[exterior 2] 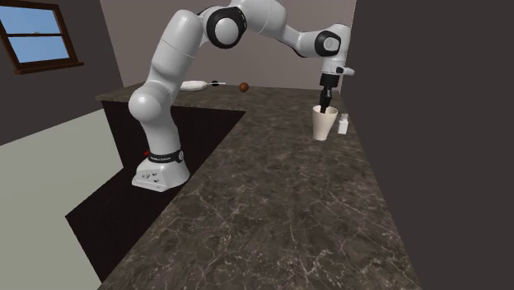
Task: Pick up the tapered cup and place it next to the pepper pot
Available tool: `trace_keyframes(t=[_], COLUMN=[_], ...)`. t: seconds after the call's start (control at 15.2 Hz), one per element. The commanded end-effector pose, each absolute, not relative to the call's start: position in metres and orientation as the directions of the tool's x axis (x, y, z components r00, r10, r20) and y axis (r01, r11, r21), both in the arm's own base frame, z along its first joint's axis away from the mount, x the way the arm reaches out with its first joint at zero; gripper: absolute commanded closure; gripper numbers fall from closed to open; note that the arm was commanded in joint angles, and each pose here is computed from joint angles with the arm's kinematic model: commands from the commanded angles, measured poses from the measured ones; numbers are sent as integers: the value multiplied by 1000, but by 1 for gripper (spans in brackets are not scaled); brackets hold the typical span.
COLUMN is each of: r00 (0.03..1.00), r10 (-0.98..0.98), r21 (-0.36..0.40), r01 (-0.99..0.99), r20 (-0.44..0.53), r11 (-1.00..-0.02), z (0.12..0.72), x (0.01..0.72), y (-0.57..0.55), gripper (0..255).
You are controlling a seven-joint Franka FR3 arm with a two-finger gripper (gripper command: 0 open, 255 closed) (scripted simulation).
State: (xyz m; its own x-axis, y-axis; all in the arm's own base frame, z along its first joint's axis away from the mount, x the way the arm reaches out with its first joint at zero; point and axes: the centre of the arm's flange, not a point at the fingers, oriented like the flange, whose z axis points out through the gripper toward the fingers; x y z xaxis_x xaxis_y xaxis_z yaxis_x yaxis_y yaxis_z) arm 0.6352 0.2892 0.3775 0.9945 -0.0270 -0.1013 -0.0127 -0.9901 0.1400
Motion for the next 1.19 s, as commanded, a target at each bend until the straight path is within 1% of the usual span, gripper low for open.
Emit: trace_keyframes(t=[0.0, 0.07, 0.4, 0.66, 1.12], r00=[995, 995, 995, 995, 995], r10=[-27, -27, -27, -27, -27], r21=[140, 140, 140, 140, 140], r01=[-13, -13, -13, -13, -13], r20=[-101, -101, -101, -101, -101], r11=[-990, -990, -990, -990, -990], z=[378, 378, 378, 427, 427], x=[635, 635, 635, 640, 640], y=[289, 289, 289, 296, 296], gripper=[255, 0, 0, 0, 0])
